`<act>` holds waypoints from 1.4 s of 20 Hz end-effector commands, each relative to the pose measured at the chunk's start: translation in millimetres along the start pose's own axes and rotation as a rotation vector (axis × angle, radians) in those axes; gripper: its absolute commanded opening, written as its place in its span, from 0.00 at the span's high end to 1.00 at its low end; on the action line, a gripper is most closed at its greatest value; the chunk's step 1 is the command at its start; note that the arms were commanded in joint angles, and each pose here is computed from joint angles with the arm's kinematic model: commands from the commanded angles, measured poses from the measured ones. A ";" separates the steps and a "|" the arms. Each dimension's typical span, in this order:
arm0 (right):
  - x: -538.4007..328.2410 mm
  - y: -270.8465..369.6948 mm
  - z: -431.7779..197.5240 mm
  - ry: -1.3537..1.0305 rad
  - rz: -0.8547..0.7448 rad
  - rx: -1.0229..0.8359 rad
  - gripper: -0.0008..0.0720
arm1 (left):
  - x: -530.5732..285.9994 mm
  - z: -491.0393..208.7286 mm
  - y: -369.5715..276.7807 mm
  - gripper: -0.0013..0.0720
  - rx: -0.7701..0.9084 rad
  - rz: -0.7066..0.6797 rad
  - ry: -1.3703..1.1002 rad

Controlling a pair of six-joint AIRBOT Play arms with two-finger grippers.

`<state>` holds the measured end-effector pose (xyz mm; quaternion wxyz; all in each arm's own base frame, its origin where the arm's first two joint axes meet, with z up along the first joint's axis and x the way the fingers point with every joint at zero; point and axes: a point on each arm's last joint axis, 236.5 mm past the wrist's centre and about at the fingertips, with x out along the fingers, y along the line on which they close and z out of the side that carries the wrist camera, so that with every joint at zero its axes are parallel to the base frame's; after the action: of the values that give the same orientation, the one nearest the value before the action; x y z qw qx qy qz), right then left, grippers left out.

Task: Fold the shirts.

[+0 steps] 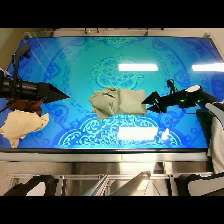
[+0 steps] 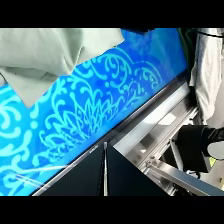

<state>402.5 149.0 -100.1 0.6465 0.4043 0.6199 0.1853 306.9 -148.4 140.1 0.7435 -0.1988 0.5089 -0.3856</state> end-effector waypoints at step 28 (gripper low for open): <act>-447.7 53.9 173.7 -0.981 -0.333 -0.042 0.96 | 11.1 8.4 17.1 0.95 -0.007 0.007 -0.007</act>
<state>510.4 -136.3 246.1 0.8920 0.3409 0.2959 -0.0234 319.5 -146.6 135.8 0.7569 -0.1932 0.4947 -0.3808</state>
